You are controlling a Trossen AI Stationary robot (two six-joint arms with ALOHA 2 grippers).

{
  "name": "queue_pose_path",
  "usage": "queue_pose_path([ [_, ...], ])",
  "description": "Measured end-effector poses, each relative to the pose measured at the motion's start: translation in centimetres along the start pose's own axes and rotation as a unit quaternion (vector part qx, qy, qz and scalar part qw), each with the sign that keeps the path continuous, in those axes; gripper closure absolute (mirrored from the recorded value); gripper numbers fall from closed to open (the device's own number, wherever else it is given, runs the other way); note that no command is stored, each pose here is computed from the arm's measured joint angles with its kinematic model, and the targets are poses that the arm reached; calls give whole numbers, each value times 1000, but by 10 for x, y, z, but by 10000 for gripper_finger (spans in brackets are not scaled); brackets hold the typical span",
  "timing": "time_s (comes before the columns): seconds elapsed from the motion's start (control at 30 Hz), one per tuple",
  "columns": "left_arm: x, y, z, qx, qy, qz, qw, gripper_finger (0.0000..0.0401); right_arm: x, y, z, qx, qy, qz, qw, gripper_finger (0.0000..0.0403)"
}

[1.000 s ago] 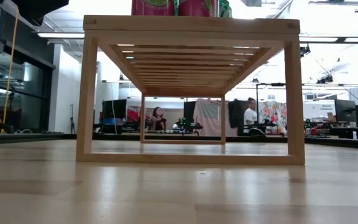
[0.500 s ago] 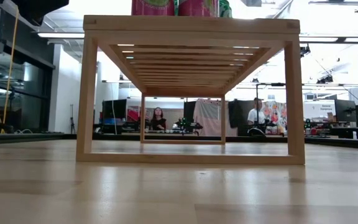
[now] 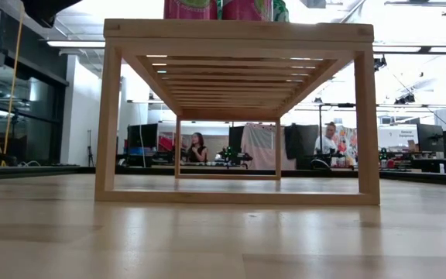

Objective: Place canned beverage on shelf
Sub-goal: Align the peach vibe celsius soda can with the other peach vibe celsius soda can on the shelf

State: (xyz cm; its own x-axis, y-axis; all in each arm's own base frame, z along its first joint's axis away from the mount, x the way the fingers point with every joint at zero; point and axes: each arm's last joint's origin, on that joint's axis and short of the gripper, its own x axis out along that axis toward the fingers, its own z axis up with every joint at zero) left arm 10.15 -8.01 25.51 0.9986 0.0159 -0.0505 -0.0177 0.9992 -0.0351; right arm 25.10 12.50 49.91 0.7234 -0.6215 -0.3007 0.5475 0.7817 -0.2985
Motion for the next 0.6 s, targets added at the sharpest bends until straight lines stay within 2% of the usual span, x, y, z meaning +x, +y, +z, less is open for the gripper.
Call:
queue_pose_path([
  [0.17,0,0,0,0,0,0,1000,66,49,-25,7,32,52,-14,998,176],
  [0.3,0,0,0,1,1,0,1000,66,70,-43,4,30,91,-31,995,176],
  [0.5,0,0,-3,-8,12,1,1000,66,59,-65,0,43,105,-45,993,176],
  [0.6,0,0,-3,-18,11,1,1000,66,48,-75,-3,84,116,-28,989,176],
])
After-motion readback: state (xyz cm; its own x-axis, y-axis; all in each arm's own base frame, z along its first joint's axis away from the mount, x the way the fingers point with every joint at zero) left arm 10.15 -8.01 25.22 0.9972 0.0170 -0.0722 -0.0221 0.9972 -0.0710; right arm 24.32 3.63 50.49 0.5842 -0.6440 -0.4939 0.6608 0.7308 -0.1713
